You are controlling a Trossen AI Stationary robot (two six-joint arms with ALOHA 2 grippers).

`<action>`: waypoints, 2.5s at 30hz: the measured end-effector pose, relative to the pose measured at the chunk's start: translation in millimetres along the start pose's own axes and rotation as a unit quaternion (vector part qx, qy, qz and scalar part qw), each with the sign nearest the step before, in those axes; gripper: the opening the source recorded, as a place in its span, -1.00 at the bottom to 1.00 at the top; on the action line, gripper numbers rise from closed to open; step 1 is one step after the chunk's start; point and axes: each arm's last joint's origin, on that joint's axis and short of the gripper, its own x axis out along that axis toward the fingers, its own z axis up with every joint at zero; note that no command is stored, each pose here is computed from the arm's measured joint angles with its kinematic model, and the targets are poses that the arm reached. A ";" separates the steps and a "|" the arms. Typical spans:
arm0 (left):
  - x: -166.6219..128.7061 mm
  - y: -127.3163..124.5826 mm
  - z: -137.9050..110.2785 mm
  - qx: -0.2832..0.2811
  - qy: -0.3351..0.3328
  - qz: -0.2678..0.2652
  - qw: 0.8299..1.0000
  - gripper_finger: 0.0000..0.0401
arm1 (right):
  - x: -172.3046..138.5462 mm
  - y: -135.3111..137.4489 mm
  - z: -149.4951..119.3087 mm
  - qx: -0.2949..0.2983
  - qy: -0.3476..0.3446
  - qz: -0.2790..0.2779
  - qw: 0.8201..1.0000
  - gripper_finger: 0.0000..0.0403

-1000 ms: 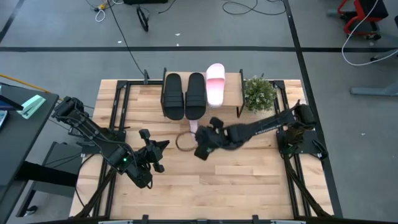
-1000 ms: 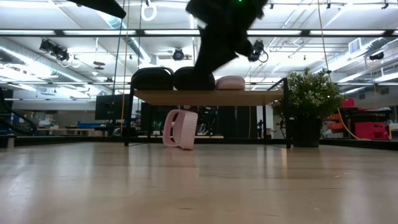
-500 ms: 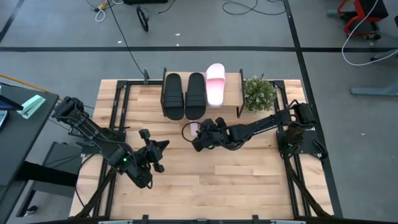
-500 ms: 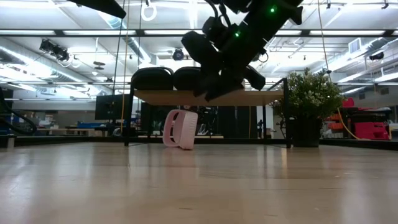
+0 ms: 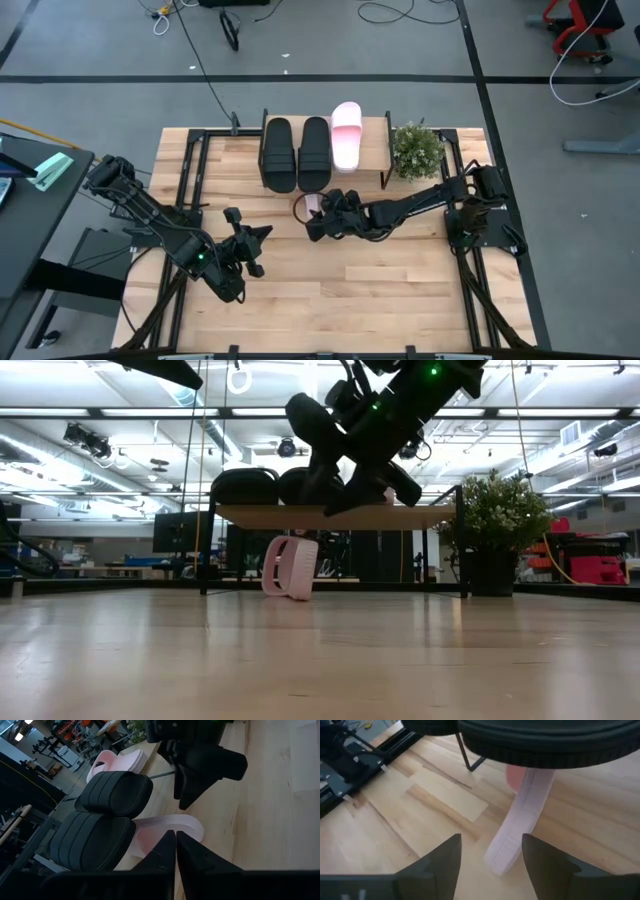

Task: Pick and place slides into the shelf
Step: Put the white slide on the shelf

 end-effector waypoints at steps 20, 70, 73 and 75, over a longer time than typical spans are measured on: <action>0.1 -0.1 -0.2 0.001 0.000 0.000 1.000 -0.89 | 38.9 -7.8 -35.2 0.010 0.031 -0.035 0.999 0.07; 0.0 -0.1 0.2 -0.002 -0.001 0.000 1.000 -0.84 | 40.1 -6.8 -20.0 0.006 0.039 0.010 0.999 -0.99; 0.1 0.0 0.1 -0.001 0.000 0.000 1.000 -0.86 | 33.1 -1.9 -22.1 -0.004 0.046 0.014 0.999 -0.99; 0.0 0.1 -0.1 0.000 0.000 0.000 1.000 -0.88 | 27.0 3.3 -22.1 -0.007 0.048 0.023 0.999 -1.00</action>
